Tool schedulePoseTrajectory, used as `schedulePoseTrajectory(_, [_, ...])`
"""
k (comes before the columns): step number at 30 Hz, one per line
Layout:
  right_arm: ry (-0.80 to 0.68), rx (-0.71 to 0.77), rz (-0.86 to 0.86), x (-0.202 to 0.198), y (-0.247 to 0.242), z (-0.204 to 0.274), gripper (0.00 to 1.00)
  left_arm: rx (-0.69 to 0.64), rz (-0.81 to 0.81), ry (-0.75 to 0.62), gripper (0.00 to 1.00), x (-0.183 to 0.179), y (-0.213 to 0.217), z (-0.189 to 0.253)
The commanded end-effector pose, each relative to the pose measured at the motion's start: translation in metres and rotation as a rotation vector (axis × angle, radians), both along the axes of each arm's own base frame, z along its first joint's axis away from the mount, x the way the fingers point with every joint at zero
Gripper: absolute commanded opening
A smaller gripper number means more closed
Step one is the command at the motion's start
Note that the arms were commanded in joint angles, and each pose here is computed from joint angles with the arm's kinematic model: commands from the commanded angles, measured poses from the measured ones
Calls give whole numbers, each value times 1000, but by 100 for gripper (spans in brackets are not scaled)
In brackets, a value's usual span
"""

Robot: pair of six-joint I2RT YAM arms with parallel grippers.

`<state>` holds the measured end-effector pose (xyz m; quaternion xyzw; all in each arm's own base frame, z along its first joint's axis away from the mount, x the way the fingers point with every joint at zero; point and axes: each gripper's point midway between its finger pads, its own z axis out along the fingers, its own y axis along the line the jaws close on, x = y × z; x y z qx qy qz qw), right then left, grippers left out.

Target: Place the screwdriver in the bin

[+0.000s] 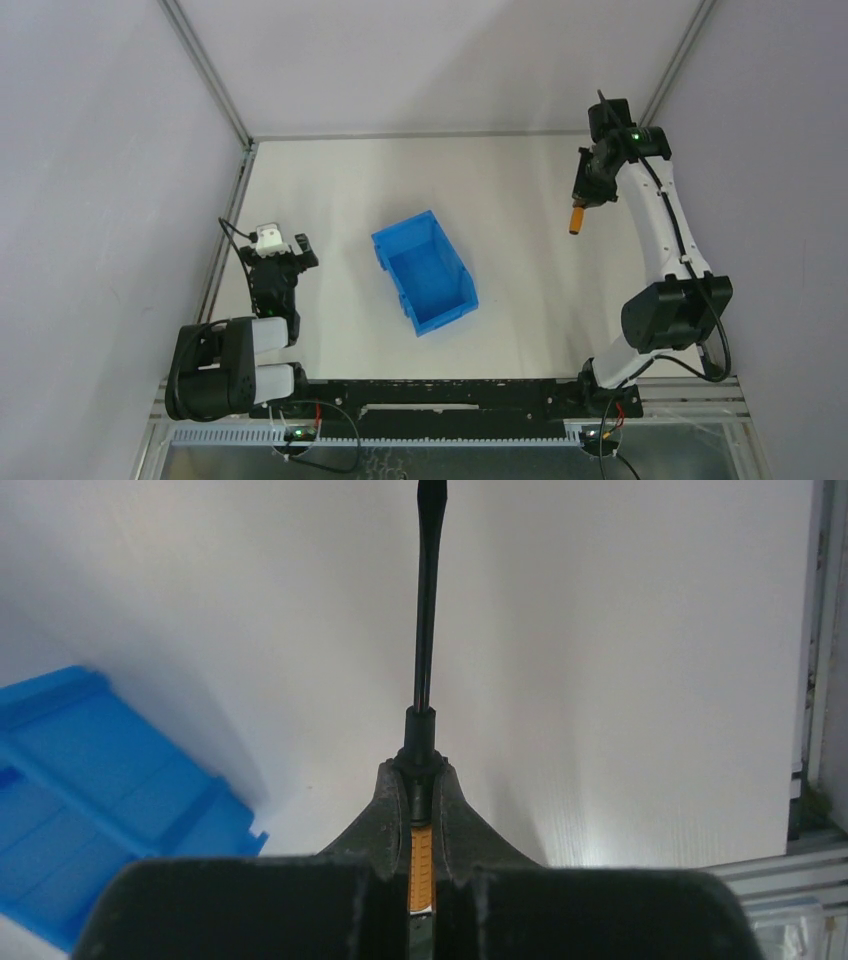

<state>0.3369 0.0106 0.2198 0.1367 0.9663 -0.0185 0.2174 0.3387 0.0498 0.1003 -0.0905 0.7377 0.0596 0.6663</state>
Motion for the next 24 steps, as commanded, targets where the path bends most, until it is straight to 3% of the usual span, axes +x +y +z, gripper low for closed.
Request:
schedulePoseTrajectory(1, [31,25,-10,-18,26,13,0,19,0,-106,100,14,1,36])
schedulePoseTrajectory(8, [-103,150,320,-21,180,36,0,18,0,-105,100,14,1,36])
schedulePoseTrajectory(12, [-111,174,559,-47,268,38,0,18,1,-105,100,14,1,36])
schedulePoseTrajectory(18, [-137,76,661,-59,313,27,0,19,-1,-105,100,14,1,36])
schedulePoseTrajectory(24, [-71,29,677,-64,331,-52,0,20,0,-104,100,14,1,36])
